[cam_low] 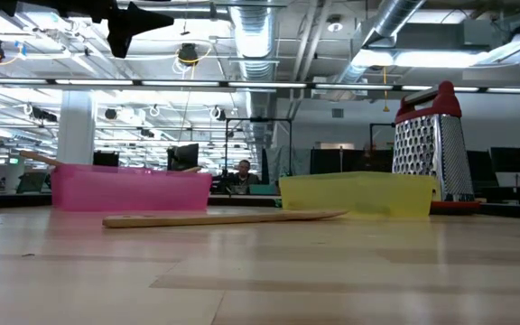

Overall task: Pick & Place Kitchen Items
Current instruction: Put the black knife into the yellow bin

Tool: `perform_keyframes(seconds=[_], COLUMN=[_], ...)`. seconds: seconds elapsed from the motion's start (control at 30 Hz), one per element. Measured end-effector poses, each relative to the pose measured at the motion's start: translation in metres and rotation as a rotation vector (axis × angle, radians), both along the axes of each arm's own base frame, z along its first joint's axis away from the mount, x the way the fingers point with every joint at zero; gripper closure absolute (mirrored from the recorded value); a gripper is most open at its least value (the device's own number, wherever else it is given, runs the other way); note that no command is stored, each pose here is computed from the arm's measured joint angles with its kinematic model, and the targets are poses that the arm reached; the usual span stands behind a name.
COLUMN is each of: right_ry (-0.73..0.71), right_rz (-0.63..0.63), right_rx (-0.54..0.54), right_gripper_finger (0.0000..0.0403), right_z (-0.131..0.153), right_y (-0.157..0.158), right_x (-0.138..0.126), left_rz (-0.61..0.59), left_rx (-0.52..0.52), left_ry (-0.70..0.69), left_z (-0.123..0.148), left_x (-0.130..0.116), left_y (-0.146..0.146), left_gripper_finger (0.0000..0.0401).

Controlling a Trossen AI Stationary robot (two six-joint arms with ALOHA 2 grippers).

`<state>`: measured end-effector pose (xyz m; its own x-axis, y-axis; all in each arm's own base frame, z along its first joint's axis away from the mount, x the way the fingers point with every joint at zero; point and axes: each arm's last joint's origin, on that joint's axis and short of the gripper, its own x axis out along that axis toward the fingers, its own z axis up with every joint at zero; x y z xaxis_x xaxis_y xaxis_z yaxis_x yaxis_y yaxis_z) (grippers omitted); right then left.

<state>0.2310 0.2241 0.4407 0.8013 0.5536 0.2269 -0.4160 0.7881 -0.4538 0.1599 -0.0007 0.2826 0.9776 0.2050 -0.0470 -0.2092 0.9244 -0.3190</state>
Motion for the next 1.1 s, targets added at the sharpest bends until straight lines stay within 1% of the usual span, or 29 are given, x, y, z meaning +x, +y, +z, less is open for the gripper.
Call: perform_keyframes(seconds=[0.3, 0.37, 0.4, 0.43, 0.47, 0.57, 0.63, 0.7, 0.77, 0.9, 0.93, 1.0, 1.1], right_ry=[-0.011, -0.006, 0.010, 0.041, 0.087, 0.213, 0.255, 0.273, 0.281, 0.267, 0.268, 0.285, 0.300], right_rz=[0.055, 0.045, 0.014, -0.044, -0.133, -0.461, -0.662, -0.868, -1.046, -1.443, -1.503, -1.554, -1.626], right_rx=[0.015, 0.015, 0.010, 0.007, 0.002, 0.016, 0.042, 0.052, 0.020, -0.051, -0.079, -0.155, -0.185], right_gripper_finger=[0.0345, 0.0345, 0.0345, 0.0344, 0.0344, 0.0344, 0.0344, 0.0344, 0.0344, 0.0343, 0.0343, 0.0343, 0.0343], right_z=[0.001, 0.001, -0.001, -0.003, -0.007, -0.019, -0.024, -0.031, -0.038, -0.048, -0.051, -0.057, -0.062], right_y=[0.012, 0.012, 0.012, 0.011, 0.009, -0.001, -0.011, -0.022, -0.028, -0.046, -0.051, -0.061, -0.078], right_x=[-0.011, -0.011, -0.011, -0.010, -0.008, -0.002, 0.006, 0.015, 0.020, 0.031, 0.035, 0.044, 0.058], left_rz=[0.000, 0.000, 0.000, 0.000, 0.000, 0.000, 0.000, 0.000, 0.000, -0.001, -0.001, -0.001, -0.001], left_rx=[0.001, 0.001, 0.001, 0.005, 0.013, 0.018, 0.018, 0.019, 0.019, 0.019, 0.019, 0.019, 0.018], left_ry=[-0.003, -0.003, -0.003, -0.002, -0.001, 0.001, 0.001, 0.001, 0.002, 0.002, 0.002, 0.002, 0.002], left_z=[0.000, 0.000, 0.000, 0.000, 0.000, 0.000, 0.000, 0.000, 0.000, 0.000, 0.000, 0.000, 0.000], left_x=[0.000, 0.000, 0.000, 0.000, 0.000, 0.000, 0.000, 0.000, 0.000, 0.000, 0.000, 0.000, 0.000], left_y=[0.000, 0.000, 0.000, 0.000, 0.000, 0.000, 0.000, 0.000, 0.000, 0.000, 0.000, 0.000, 0.000], left_gripper_finger=[0.0243, 0.0243, 0.0243, 0.0243, 0.0243, 0.0243, 0.0243, 0.0243, 0.0243, 0.0243, 0.0243, 0.0243, 0.0243])
